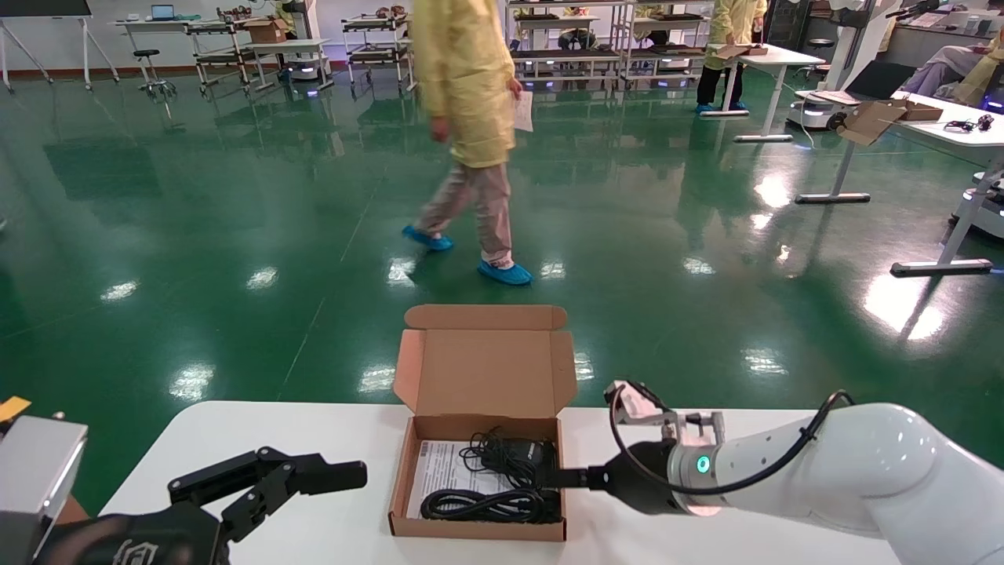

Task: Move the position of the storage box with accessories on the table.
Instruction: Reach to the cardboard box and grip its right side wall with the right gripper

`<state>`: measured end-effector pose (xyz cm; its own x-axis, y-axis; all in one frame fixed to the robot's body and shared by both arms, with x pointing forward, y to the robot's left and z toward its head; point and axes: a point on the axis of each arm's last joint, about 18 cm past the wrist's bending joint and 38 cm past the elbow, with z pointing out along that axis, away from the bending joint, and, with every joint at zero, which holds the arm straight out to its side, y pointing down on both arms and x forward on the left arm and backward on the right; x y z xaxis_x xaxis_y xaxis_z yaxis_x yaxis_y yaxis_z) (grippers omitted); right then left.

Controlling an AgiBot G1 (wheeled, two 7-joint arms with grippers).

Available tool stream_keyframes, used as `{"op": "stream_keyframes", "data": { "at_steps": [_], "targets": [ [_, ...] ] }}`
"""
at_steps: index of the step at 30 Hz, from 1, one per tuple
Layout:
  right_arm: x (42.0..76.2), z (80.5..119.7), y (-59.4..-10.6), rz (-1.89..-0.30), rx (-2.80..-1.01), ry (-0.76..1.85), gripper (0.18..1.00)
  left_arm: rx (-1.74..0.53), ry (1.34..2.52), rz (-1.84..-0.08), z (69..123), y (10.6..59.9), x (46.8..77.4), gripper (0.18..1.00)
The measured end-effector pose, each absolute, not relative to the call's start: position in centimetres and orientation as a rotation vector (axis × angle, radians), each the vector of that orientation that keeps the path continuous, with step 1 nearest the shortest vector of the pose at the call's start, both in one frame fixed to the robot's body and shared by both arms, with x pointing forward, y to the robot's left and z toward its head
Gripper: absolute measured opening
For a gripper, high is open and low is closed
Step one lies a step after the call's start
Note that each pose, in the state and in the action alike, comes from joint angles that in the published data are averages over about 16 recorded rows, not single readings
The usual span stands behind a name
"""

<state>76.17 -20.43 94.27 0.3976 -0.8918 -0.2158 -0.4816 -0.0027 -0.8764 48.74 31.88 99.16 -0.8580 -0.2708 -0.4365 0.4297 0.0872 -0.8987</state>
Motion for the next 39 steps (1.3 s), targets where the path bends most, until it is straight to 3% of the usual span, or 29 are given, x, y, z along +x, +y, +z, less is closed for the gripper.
{"op": "stream_keyframes", "data": {
  "at_steps": [23,28,39],
  "targets": [
    [76.2,92.7,-19.8,-0.530,-1.695,1.215,0.965,0.156,1.869,-1.823,99.2,31.9,48.7,1.000],
    [76.3,92.9,-19.7,-0.544,-1.695,1.210,0.919,0.156,1.869,-1.823,99.2,31.9,48.7,1.000],
    [76.5,92.7,-19.9,-0.560,-1.686,1.218,0.721,0.156,1.869,-1.823,99.2,31.9,48.7,1.000]
  ]
}}
